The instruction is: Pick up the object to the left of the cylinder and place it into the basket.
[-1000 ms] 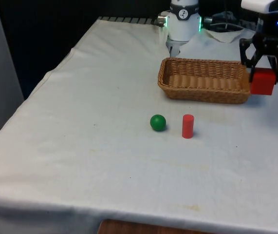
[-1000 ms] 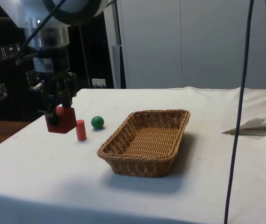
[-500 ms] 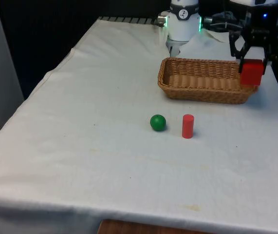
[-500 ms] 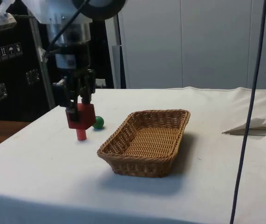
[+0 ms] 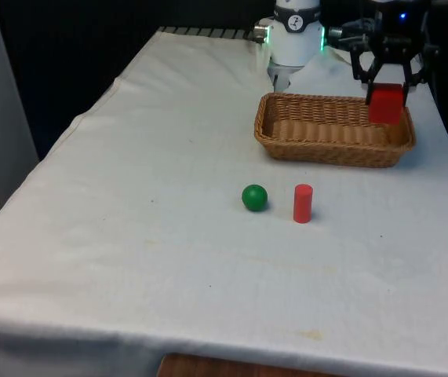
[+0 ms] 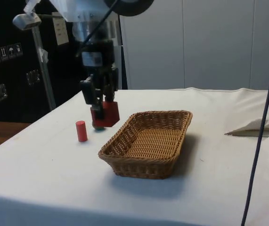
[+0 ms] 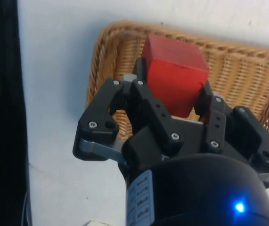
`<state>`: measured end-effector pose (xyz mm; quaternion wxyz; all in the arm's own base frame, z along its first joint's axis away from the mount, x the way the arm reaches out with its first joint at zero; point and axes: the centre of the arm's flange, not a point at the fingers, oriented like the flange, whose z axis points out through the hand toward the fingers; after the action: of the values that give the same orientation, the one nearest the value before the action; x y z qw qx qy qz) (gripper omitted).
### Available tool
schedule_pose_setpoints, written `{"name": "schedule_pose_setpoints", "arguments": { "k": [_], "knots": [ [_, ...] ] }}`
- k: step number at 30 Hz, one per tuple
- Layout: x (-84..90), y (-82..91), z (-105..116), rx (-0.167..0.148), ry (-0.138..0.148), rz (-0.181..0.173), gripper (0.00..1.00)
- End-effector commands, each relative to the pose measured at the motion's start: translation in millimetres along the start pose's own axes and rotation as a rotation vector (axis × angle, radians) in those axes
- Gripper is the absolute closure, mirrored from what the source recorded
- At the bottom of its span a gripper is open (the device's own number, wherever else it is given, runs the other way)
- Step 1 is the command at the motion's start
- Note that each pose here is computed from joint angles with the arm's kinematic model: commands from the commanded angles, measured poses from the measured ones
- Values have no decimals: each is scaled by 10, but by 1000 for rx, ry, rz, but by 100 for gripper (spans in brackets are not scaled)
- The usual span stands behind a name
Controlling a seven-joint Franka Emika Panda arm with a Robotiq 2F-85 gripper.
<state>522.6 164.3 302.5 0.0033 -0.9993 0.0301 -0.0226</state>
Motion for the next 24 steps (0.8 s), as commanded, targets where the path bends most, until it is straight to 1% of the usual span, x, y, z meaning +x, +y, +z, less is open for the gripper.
{"name": "schedule_pose_setpoints", "arguments": {
  "k": [1, 4, 5, 6, 13, 14, 15, 20, 21, 22, 23, 24],
  "knots": [
    [-33, 46, 4, 0, 9, -3, 99],
    [-95, 113, 38, -1, 0, -7, 99],
    [-81, 94, 38, -2, -12, -5, 99],
    [-116, 133, 51, -1, -2, -8, 99],
    [-312, 341, 223, -4, -23, -22, 99],
    [-281, 312, 213, -5, -31, -18, 99],
    [-337, 367, 252, -4, -25, -24, 99],
    [-459, 474, 393, -9, -36, -32, 99],
    [-506, 514, 454, -10, -38, -33, 99],
    [-479, 497, 435, -13, -46, -31, 99],
    [-531, 524, 490, -11, -39, -35, 99],
    [-550, 532, 515, -12, -38, -37, 99]
  ]
}}
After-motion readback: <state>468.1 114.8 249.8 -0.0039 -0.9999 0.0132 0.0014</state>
